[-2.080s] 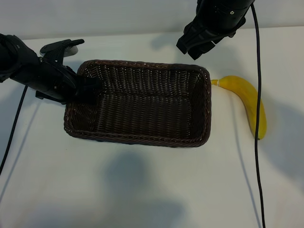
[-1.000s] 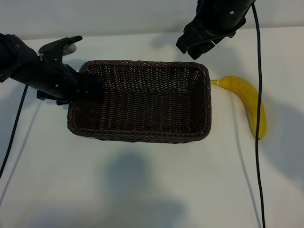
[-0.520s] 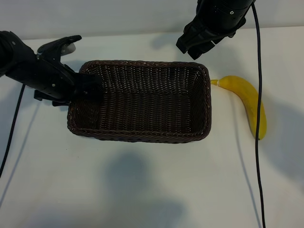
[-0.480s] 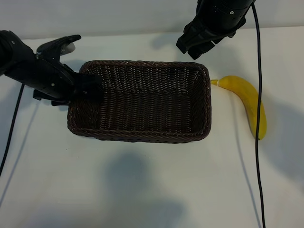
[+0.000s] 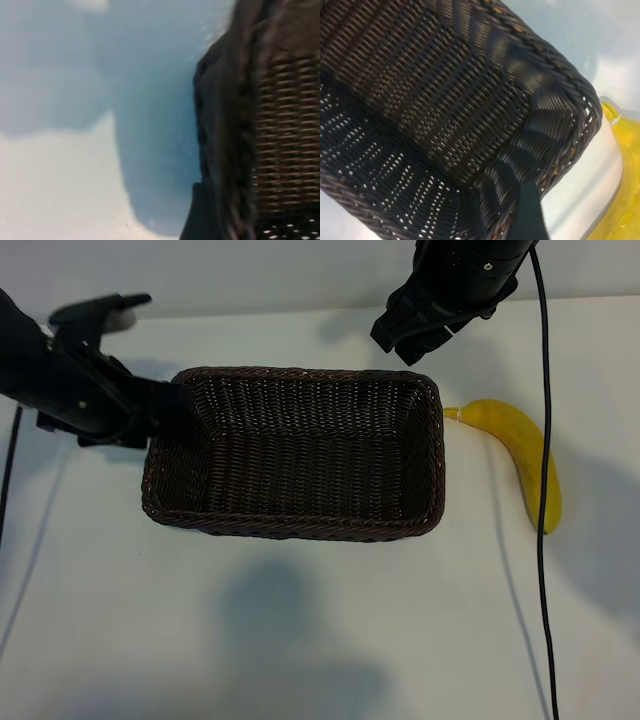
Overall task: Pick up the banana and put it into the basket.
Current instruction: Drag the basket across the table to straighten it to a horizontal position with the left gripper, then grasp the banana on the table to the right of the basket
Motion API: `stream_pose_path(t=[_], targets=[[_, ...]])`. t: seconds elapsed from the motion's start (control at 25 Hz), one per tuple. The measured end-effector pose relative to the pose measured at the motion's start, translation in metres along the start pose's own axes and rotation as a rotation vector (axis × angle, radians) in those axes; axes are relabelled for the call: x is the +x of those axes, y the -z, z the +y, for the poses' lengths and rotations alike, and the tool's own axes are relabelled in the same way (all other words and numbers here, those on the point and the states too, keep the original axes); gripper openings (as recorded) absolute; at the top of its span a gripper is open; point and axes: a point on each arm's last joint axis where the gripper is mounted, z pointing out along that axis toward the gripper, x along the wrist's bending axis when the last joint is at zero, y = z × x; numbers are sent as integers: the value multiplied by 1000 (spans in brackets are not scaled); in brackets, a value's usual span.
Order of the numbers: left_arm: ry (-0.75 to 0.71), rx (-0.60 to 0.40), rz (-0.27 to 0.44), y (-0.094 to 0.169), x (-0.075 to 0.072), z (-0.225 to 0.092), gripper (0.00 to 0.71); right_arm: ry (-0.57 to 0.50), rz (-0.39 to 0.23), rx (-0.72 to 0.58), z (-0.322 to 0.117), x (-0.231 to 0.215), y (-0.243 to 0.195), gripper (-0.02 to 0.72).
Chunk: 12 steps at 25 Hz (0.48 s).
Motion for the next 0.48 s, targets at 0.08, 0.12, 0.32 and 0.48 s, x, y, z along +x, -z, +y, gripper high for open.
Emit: stream_pose_path(t=[0.08, 0.12, 0.32, 0.48], targets=[[-7, -22, -5, 10, -3, 1, 596, 0, 0, 0, 0, 0, 0, 553], [-12, -30, -8, 15, -5, 1, 596, 0, 0, 0, 0, 0, 0, 553], [-34, -46, -15, 31, -9, 1, 595, -1, 0, 0, 0, 0, 0, 552], [-25, -55, -51, 34, -14, 1, 595, -8, -5, 1, 0, 0, 0, 553]])
